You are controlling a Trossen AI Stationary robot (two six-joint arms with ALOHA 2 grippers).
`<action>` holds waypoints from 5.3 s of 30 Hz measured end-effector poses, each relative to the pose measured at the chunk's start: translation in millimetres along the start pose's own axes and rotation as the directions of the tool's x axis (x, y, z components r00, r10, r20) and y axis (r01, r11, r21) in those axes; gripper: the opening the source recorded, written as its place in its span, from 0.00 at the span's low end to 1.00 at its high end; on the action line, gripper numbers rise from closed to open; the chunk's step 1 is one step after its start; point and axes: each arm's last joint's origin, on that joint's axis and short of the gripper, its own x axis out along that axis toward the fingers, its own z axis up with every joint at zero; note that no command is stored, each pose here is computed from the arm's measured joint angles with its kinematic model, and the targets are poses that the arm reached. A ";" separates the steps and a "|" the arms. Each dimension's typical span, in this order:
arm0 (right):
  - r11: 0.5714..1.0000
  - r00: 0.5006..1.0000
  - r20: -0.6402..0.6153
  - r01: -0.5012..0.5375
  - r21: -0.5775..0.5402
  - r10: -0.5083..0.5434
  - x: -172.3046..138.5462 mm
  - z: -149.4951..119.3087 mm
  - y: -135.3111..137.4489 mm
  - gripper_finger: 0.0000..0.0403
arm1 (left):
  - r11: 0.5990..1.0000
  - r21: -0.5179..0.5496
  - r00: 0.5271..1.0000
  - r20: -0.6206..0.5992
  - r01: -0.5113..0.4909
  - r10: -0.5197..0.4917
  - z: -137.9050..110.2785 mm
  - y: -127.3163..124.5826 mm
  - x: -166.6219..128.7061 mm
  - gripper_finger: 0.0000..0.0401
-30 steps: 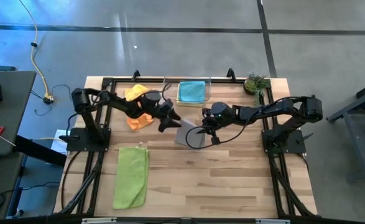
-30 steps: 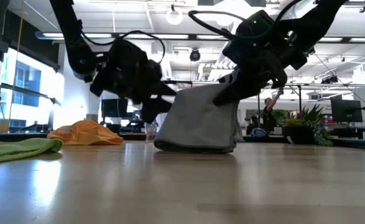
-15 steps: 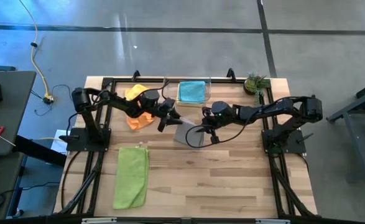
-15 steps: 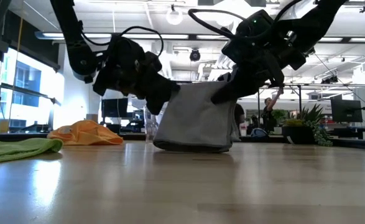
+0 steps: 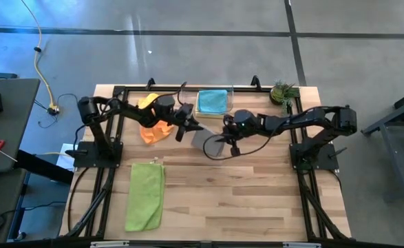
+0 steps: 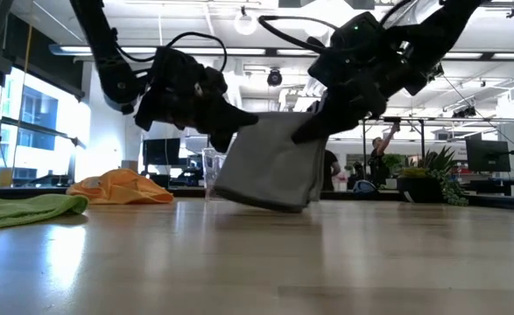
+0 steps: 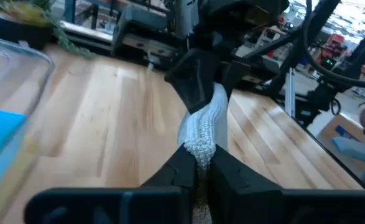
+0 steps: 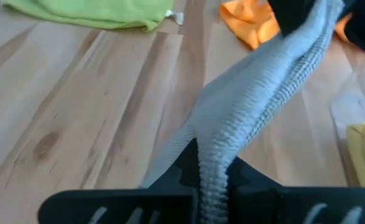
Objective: Fold microfiber towels
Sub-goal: Stack the gray towel on top of the blue towel in the transparent bin
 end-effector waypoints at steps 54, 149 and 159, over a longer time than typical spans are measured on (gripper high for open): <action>0.638 0.955 -0.233 0.296 0.711 -0.183 -42.4 4.5 -208.0 0.00 | 0.744 -0.280 0.782 -0.044 -0.607 0.622 51.9 110.5 -59.4 0.00; 0.775 0.897 -0.368 0.410 0.481 -0.246 -34.6 37.7 -232.9 0.53 | 0.759 0.113 0.761 -0.036 -0.641 0.648 93.7 57.5 -98.8 0.00; 0.828 0.824 -0.438 0.498 0.258 -0.359 -1.1 35.4 -205.8 0.03 | 0.787 0.122 0.790 -0.036 -0.605 0.613 93.9 55.2 -95.8 0.00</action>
